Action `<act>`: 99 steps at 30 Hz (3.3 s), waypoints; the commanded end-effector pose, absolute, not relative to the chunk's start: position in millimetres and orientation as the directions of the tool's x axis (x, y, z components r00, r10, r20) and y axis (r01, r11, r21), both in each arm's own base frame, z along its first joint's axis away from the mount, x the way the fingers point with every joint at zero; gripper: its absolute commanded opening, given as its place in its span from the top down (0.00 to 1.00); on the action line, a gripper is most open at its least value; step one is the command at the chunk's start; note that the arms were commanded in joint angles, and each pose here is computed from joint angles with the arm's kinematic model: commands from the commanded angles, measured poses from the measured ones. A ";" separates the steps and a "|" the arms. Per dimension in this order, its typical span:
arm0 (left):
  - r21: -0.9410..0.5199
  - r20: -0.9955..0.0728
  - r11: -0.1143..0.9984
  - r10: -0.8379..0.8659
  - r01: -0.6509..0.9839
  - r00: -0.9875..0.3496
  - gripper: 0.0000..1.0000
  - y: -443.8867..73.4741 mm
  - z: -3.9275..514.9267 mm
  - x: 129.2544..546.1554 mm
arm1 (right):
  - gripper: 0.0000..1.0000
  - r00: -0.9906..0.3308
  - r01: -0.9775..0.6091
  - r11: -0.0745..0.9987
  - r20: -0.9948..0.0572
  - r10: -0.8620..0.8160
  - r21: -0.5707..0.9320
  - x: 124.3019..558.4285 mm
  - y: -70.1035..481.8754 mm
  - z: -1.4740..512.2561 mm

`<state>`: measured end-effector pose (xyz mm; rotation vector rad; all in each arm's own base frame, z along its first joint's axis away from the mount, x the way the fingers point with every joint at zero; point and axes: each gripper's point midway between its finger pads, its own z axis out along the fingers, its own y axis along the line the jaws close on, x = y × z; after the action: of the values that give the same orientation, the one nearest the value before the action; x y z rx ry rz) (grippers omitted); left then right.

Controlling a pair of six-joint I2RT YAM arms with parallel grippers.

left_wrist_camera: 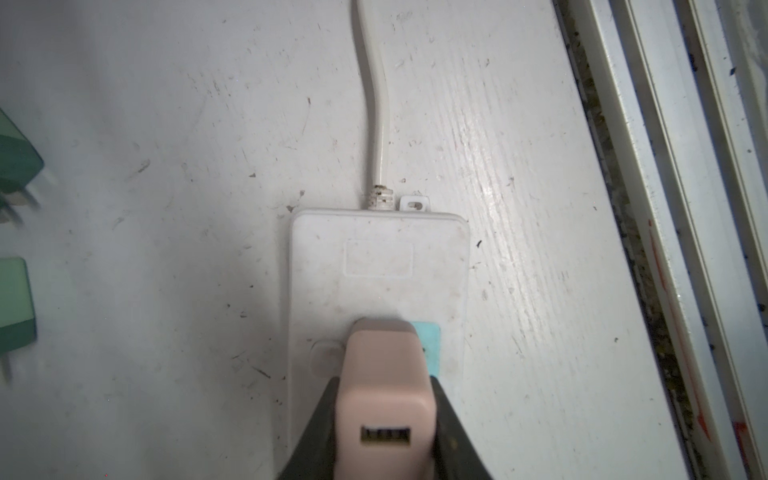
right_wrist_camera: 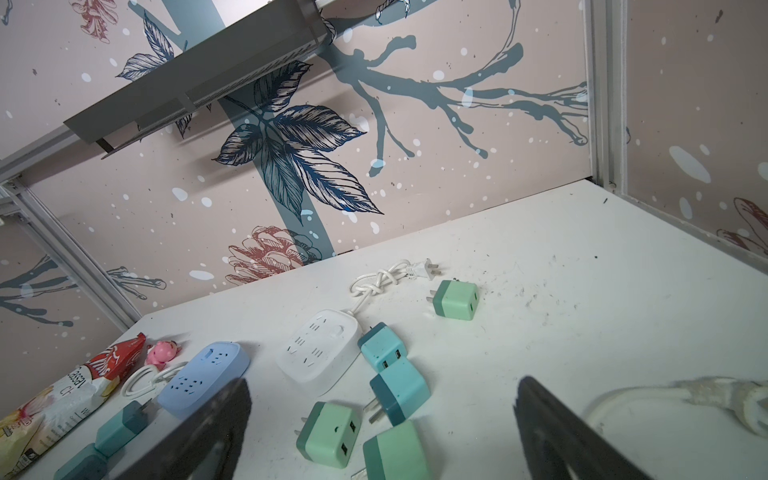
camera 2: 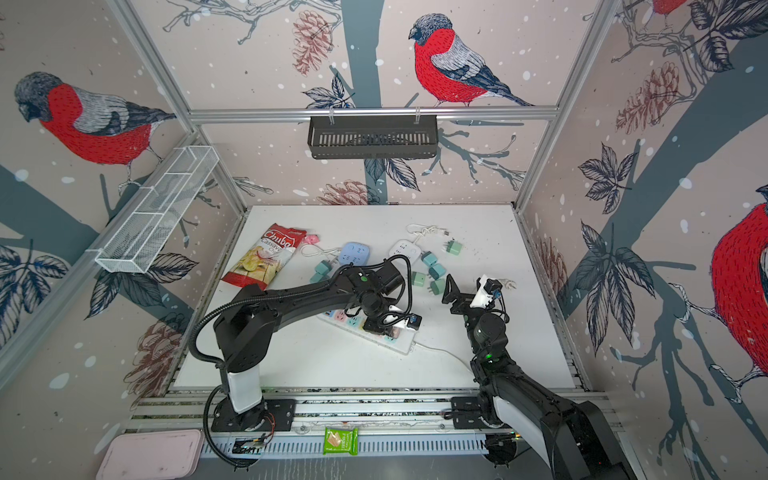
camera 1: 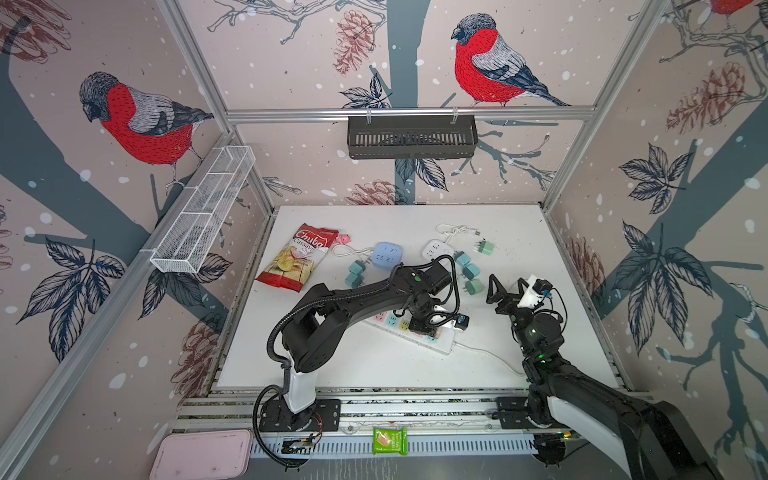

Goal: Insert the plug
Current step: 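Lower and press the pink adapter's prongs into the socket with the left gripper, then open the left gripper to release the plugged-in pink adapter, then raise the left gripper off the strip while the right gripper nears the green adapters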

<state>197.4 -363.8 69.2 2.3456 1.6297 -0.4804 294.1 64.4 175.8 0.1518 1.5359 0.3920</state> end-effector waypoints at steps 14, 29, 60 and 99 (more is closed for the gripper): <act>-0.078 -0.334 -0.058 0.942 0.995 0.029 1.00 -378.2 53.3 244.6 | 0.00 -0.012 -0.158 0.930 -0.942 0.335 0.333 291.6 64.7 173.2; 0.015 -0.338 -0.065 0.939 0.998 0.066 1.00 -403.8 55.8 204.7 | 0.00 -0.020 -0.064 0.926 -0.928 0.372 0.372 297.1 49.3 168.3; 0.258 -0.516 0.090 0.855 0.962 0.058 0.01 -405.0 154.9 228.2 | 0.00 -0.190 0.242 0.854 -0.840 0.508 0.461 329.3 5.7 121.3; -0.201 -0.977 0.928 -0.212 0.314 0.002 0.01 -193.2 392.9 345.3 | 0.11 -0.382 0.144 0.931 -0.849 0.366 0.336 341.7 105.1 133.1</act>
<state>340.2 -203.3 388.2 0.1687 1.4944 -0.3866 338.8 112.3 141.0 0.3292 1.9574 0.2899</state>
